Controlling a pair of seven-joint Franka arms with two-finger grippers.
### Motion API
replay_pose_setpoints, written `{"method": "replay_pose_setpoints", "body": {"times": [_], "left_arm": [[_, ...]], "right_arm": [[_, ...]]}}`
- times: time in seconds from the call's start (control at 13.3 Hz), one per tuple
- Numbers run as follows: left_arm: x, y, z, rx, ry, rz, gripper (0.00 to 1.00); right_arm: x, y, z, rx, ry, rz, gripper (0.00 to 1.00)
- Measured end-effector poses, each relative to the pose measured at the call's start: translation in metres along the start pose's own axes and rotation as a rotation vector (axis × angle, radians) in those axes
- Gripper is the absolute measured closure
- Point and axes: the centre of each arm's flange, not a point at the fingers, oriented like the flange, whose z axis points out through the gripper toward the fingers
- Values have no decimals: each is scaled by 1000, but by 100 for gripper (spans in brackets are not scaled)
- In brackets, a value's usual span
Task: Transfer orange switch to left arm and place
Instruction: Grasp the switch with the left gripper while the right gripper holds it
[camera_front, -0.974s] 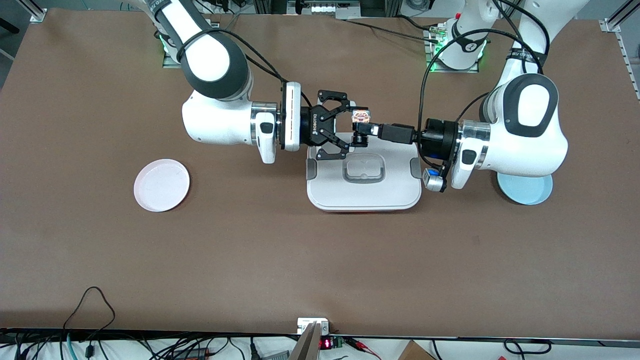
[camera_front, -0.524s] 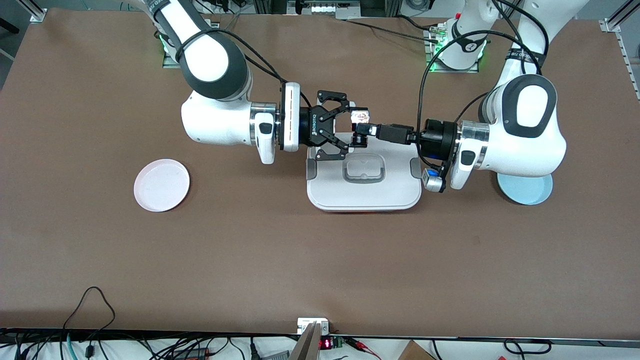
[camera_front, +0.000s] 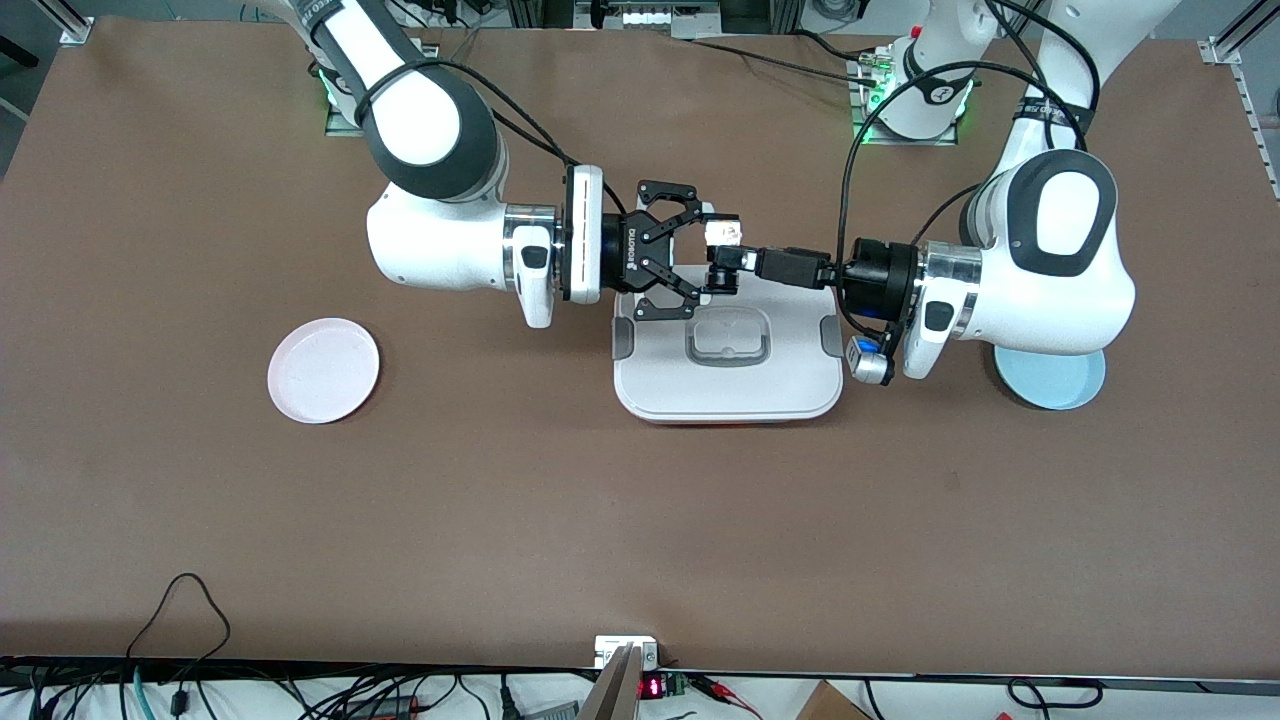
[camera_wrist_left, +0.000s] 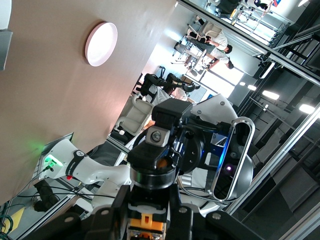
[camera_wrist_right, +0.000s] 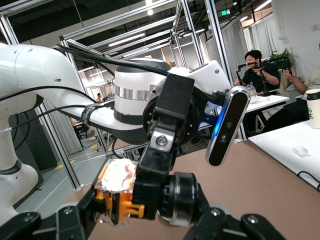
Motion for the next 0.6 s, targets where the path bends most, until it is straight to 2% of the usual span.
{"method": "replay_pose_setpoints", "body": {"times": [0.15, 0.22, 0.37, 0.6], "left_arm": [[-1, -1, -5, 21, 7, 0, 65], [-2, 0, -13, 52, 28, -1, 65], [-5, 4, -53, 82, 95, 1, 66], [-9, 5, -88, 73, 128, -5, 66]], "right_arm": [[-3, 0, 6, 1, 4, 8, 26], [-8, 1, 7, 1, -2, 11, 22], [-11, 4, 3, -1, -5, 15, 1], [-10, 4, 2, -2, -3, 14, 0]]}}
